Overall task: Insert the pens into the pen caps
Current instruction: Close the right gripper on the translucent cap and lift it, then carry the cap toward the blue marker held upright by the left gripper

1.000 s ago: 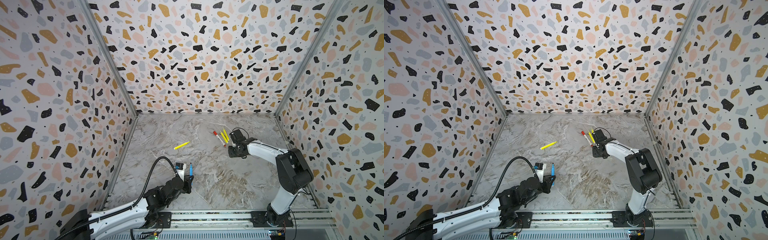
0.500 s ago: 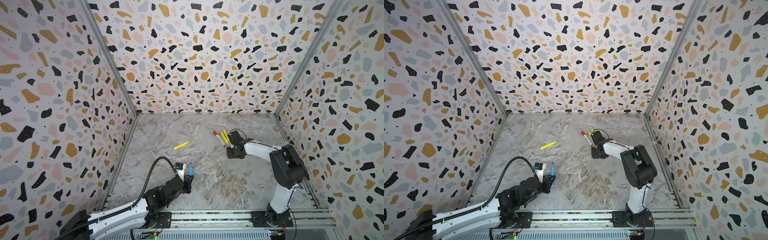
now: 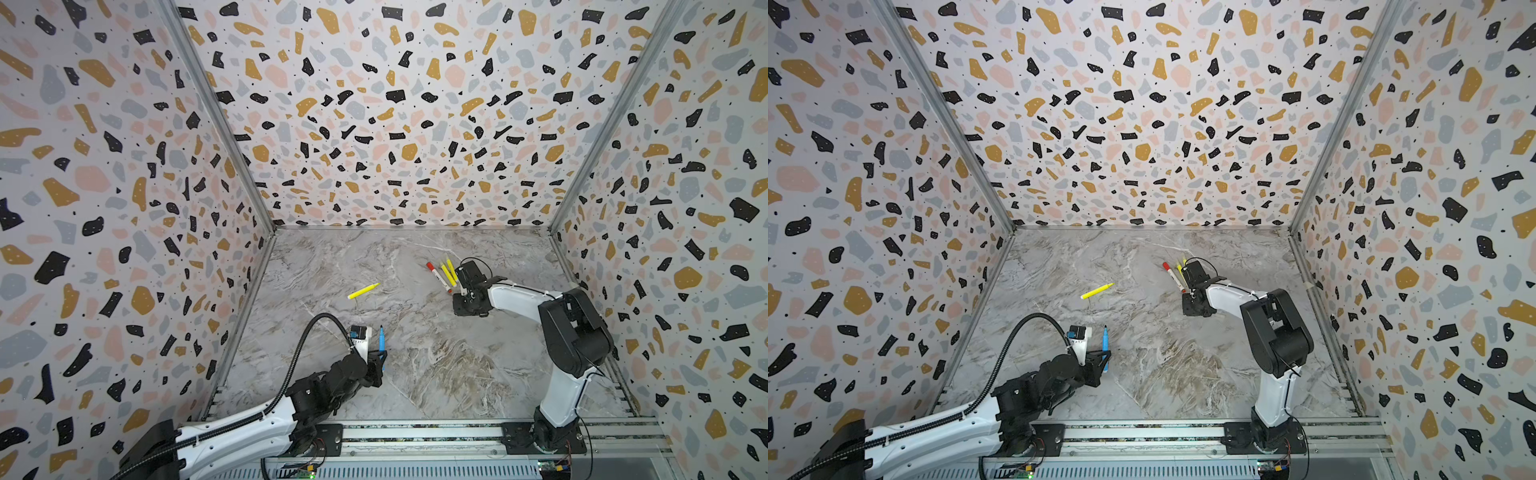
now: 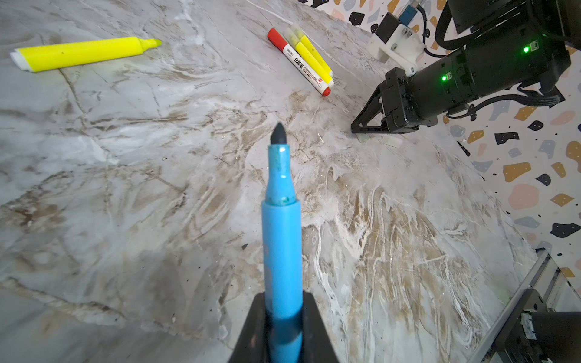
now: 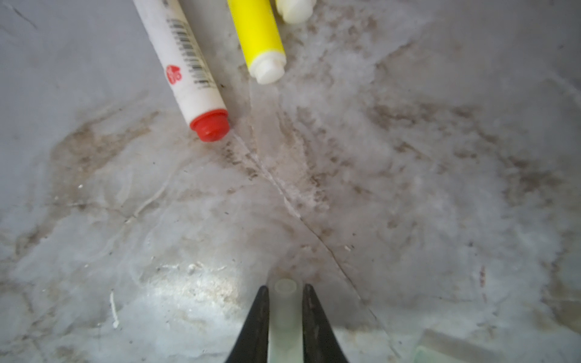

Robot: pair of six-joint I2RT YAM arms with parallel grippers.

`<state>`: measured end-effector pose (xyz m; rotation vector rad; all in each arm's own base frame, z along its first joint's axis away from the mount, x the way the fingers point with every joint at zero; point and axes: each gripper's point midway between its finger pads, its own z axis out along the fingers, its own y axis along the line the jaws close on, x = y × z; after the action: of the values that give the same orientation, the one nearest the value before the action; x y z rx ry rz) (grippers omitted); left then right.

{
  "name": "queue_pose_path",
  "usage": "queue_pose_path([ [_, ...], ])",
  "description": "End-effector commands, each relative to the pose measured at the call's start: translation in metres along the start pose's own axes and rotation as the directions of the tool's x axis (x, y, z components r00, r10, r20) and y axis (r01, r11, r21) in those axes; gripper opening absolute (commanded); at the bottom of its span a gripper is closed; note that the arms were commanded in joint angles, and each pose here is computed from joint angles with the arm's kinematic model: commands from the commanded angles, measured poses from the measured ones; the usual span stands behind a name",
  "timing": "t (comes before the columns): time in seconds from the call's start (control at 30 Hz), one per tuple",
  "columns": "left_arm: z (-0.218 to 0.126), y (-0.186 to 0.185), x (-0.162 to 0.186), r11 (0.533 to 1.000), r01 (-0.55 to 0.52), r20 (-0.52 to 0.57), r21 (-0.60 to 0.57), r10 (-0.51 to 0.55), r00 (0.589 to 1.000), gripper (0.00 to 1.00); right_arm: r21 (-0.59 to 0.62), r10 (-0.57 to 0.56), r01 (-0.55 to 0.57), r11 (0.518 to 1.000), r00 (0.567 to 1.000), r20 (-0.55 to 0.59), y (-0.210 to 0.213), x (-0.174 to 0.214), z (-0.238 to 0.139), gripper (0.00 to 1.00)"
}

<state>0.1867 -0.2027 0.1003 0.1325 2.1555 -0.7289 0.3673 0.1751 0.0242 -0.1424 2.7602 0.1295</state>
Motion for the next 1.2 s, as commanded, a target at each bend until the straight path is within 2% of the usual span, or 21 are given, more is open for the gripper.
queue_pose_path([
  [0.0,0.0,0.001,-0.005,1.0,-0.001,0.027,-0.002,0.001,1.0,0.03,-0.01,-0.02,0.02,1.0,0.999,-0.037,0.002,0.012,-0.001,0.13],
  [0.2,-0.001,-0.004,-0.007,1.0,-0.012,0.025,0.016,0.012,1.0,0.03,-0.081,-0.049,0.05,0.996,0.999,0.01,0.017,0.003,-0.023,0.05],
  [0.3,-0.003,-0.009,-0.01,0.999,-0.02,0.027,0.035,0.019,0.999,0.03,-0.259,-0.084,0.097,0.961,0.995,0.059,0.046,-0.001,-0.047,0.03],
  [0.4,-0.004,-0.015,-0.014,0.998,-0.025,0.034,0.058,0.023,0.999,0.03,-0.482,-0.106,0.161,0.861,0.984,0.141,0.083,-0.003,-0.087,0.03],
  [0.5,-0.007,-0.024,-0.019,0.994,-0.034,0.05,0.104,0.029,0.998,0.04,-0.619,-0.092,0.228,0.751,0.966,0.244,0.104,-0.006,-0.132,0.03],
  [0.63,-0.013,-0.045,-0.025,0.977,-0.035,0.076,0.212,0.019,0.997,0.04,-0.721,-0.029,0.299,0.625,0.932,0.362,0.118,-0.01,-0.185,0.03],
  [0.7,-0.016,-0.056,-0.032,0.963,-0.013,0.107,0.27,-0.017,0.994,0.05,-0.76,0.013,0.337,0.556,0.91,0.414,0.124,-0.01,-0.21,0.03],
  [0.87,-0.021,-0.087,-0.034,0.922,0.016,0.141,0.387,-0.077,0.987,0.04,-0.824,0.137,0.4,0.402,0.863,0.486,0.129,-0.003,-0.254,0.04],
  [1.0,-0.023,-0.11,-0.032,0.899,-0.001,0.148,0.438,-0.071,0.986,0.04,-0.847,0.231,0.434,0.306,0.83,0.509,0.129,0.008,-0.277,0.04],
  [1.17,-0.02,-0.137,-0.028,0.88,-0.031,0.136,0.473,-0.039,0.99,0.04,-0.852,0.253,0.451,0.265,0.82,0.513,0.14,0.017,-0.284,0.04],
])
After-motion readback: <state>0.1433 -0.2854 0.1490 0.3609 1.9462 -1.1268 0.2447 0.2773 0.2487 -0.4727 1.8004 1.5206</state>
